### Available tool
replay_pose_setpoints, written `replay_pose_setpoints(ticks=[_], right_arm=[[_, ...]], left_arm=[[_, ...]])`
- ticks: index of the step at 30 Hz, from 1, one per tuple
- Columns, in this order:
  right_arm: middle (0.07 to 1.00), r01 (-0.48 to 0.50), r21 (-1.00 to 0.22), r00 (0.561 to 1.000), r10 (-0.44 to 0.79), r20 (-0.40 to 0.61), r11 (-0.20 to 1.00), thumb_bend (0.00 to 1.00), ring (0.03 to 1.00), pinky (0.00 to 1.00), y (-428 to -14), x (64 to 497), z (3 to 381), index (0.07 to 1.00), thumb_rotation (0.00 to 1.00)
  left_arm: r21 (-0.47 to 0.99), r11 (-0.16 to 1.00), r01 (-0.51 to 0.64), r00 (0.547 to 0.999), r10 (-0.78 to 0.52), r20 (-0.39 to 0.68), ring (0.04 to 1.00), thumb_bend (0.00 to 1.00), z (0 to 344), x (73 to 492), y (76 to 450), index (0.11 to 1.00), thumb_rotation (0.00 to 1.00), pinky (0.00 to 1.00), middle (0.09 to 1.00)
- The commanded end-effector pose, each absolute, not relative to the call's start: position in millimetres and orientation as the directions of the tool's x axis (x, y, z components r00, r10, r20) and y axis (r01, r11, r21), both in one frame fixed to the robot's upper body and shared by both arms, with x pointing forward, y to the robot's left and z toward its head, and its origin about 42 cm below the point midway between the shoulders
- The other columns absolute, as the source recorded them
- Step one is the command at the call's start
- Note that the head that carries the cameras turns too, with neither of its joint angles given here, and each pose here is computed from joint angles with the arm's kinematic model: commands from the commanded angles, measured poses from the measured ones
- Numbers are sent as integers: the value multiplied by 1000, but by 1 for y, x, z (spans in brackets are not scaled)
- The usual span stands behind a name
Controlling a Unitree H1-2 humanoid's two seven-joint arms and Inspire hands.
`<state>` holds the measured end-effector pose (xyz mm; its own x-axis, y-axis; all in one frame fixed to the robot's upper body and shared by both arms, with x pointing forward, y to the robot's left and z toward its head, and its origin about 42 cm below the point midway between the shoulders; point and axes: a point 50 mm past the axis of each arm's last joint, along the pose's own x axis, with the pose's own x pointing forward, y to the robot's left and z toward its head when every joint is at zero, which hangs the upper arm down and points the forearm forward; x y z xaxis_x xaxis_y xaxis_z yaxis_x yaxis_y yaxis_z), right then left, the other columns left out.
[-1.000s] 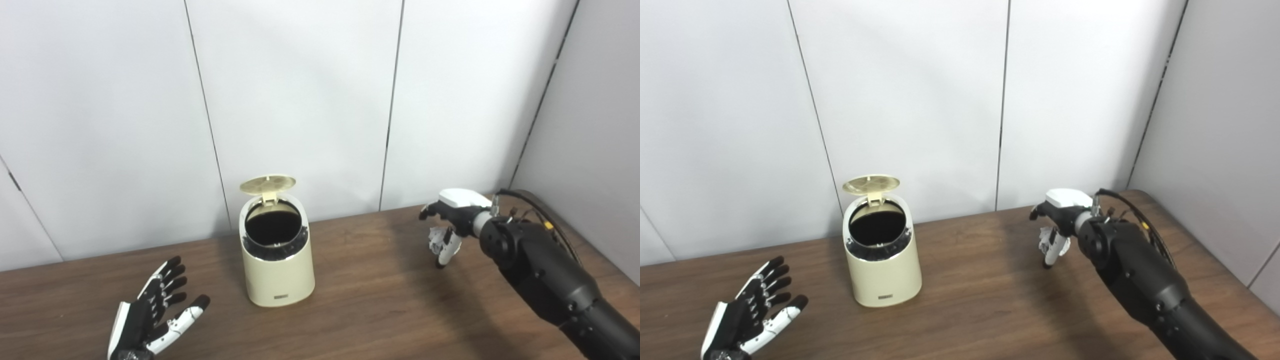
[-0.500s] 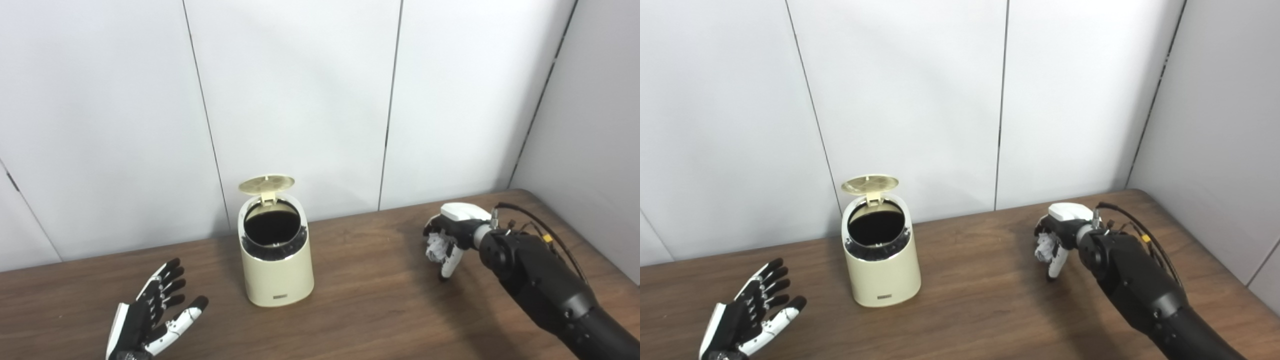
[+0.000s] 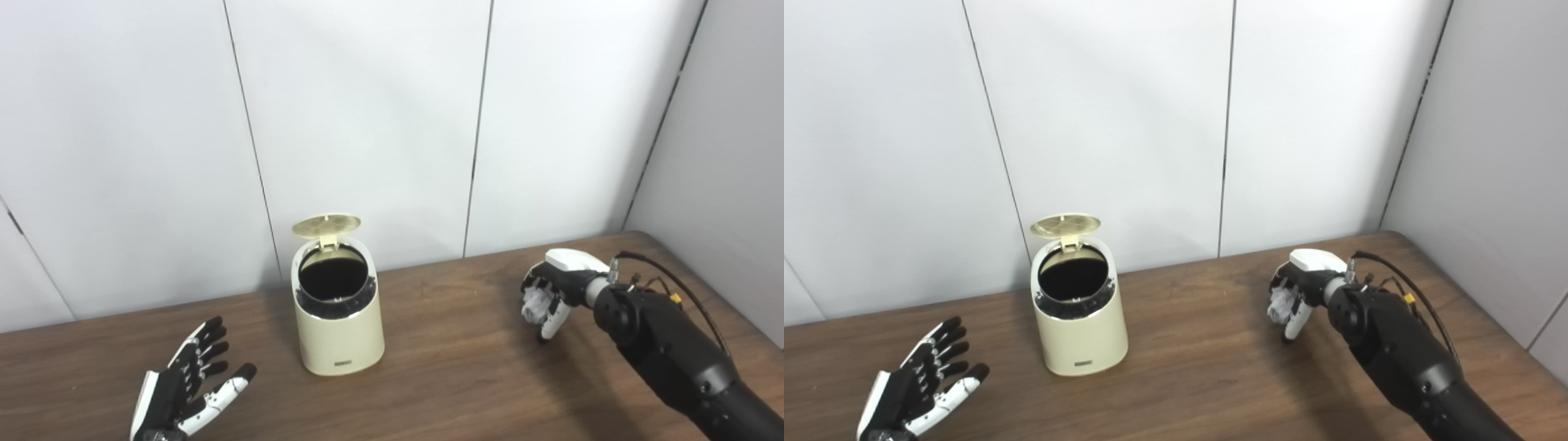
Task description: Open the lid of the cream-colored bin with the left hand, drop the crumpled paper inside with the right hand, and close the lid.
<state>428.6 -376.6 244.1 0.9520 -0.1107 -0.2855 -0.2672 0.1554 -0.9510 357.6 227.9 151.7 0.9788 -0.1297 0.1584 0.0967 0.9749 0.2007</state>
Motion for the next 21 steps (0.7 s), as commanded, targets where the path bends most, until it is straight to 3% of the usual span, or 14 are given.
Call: replay_pose_setpoints(ticks=[1, 8, 21], right_arm=[[458, -165, -975, 979, -93, -180, 151, 533, 515, 502, -377, 433, 272, 543, 0], [503, -108, -978, 990, -73, -123, 179, 527, 519, 491, -376, 433, 273, 476, 0], [503, -20, -981, 998, -50, -31, 195, 520, 429, 444, -372, 427, 282, 485, 0]], left_arm=[[218, 971, 95, 962, -146, 230, 854, 693, 172, 363, 229, 930, 284, 789, 889], [221, 970, 98, 962, -149, 230, 848, 697, 171, 363, 228, 927, 284, 782, 883], [243, 963, 114, 956, -173, 238, 843, 650, 171, 362, 225, 923, 218, 745, 879]])
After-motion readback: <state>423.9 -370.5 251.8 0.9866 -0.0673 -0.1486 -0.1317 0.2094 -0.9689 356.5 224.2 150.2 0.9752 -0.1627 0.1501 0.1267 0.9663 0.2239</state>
